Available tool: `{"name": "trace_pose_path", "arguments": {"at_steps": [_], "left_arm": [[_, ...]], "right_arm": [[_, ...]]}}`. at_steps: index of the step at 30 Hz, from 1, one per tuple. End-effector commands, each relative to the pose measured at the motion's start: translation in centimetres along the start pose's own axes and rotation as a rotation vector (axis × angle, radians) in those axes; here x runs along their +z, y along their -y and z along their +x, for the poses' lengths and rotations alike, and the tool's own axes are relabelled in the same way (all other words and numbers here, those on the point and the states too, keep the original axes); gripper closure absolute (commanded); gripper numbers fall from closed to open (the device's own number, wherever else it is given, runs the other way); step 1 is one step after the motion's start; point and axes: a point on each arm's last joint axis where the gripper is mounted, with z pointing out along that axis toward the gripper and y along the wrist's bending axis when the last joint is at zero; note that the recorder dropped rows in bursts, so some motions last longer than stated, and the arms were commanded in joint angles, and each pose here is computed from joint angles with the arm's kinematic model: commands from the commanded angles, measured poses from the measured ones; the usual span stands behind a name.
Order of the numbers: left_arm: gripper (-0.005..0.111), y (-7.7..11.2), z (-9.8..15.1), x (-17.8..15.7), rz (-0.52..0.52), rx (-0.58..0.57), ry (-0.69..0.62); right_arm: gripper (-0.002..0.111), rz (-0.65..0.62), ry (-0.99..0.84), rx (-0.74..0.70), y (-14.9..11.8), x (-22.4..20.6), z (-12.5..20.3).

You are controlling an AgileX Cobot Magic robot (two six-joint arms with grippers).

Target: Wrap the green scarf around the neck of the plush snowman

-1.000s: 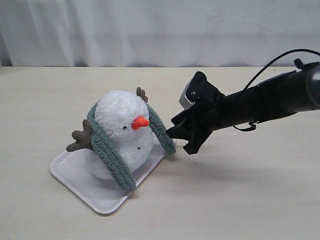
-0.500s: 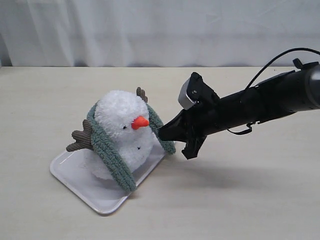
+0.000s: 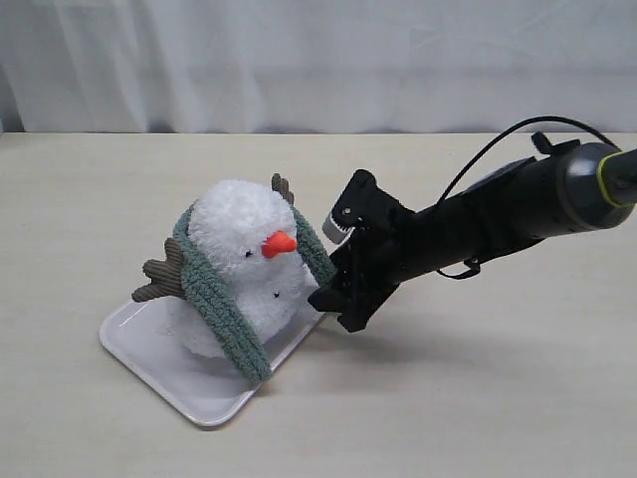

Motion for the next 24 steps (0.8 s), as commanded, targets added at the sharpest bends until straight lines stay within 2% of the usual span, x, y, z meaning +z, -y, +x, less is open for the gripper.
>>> {"name": "trace_pose_path", "arguments": {"at_steps": [1,4,8,10,16,24], "left_arm": [[0.107,0.0,0.0,0.0,0.001,0.003,0.012],[0.107,0.0,0.0,0.0,0.001,0.003,0.012],[0.107,0.0,0.0,0.0,0.001,0.003,0.012],[0.107,0.0,0.0,0.0,0.001,0.003,0.012],[0.107,0.0,0.0,0.0,0.001,0.003,0.012],[0.107,0.0,0.0,0.0,0.001,0.003,0.012]], "right_arm": [[0.054,0.071,-0.021,-0.056,-0.1,0.9,-0.4],[0.069,0.062,0.016,-0.058,-0.4,1.3,-0.7],[0.096,0.057,0.025,-0.067,-0.4,1.3,-0.8],[0.104,0.028,0.026,-0.096,-0.7,1.2,-0.9],[0.104,-0.08,0.068,-0.133,-1.9,0.1,-1.9],[0.104,-0.067,0.022,-0.135,-2.0,-1.2,-2.2]]}}
